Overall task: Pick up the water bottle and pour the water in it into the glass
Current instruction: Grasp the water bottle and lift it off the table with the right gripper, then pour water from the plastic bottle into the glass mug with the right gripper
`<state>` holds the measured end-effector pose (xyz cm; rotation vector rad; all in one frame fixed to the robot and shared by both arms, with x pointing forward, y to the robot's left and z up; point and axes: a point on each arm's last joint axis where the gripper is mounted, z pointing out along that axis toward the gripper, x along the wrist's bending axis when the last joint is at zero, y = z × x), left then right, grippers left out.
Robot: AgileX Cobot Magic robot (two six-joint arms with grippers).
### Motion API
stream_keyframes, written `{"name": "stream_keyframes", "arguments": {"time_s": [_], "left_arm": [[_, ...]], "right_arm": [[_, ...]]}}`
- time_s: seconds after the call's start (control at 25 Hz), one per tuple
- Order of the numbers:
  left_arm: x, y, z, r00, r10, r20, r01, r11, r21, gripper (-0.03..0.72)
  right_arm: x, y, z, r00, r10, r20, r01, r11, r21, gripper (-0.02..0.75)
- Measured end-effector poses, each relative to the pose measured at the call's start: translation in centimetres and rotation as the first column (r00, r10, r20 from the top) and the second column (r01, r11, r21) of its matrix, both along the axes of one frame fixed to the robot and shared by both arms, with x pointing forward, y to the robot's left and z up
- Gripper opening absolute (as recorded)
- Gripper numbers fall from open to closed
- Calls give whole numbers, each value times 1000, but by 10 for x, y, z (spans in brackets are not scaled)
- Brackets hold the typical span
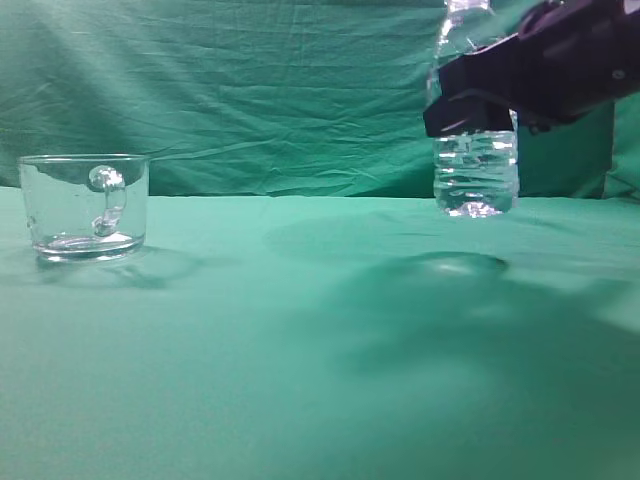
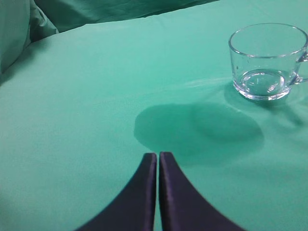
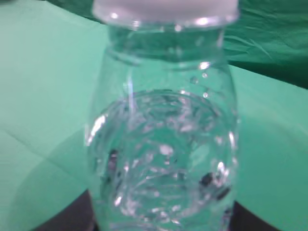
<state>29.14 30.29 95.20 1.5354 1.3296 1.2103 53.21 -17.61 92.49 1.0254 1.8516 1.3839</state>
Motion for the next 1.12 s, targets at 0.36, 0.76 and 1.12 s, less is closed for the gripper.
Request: {"name": "stream_keyframes", "arguments": {"time_s": [0.36, 0.76, 1.12], "left_arm": [[0, 0, 0, 1000, 0, 0, 0, 1000, 0, 0], [0, 0, 0, 1000, 0, 0, 0, 1000, 0, 0], [0, 0, 0, 1000, 0, 0, 0, 1000, 0, 0]], "right_arm": [[20, 13, 44, 993, 116, -17, -117, 966, -231, 290], [36, 74, 85, 970, 240, 43, -210, 911, -354, 290], [61, 125, 84, 942, 329, 64, -262, 842, -471, 290]]}}
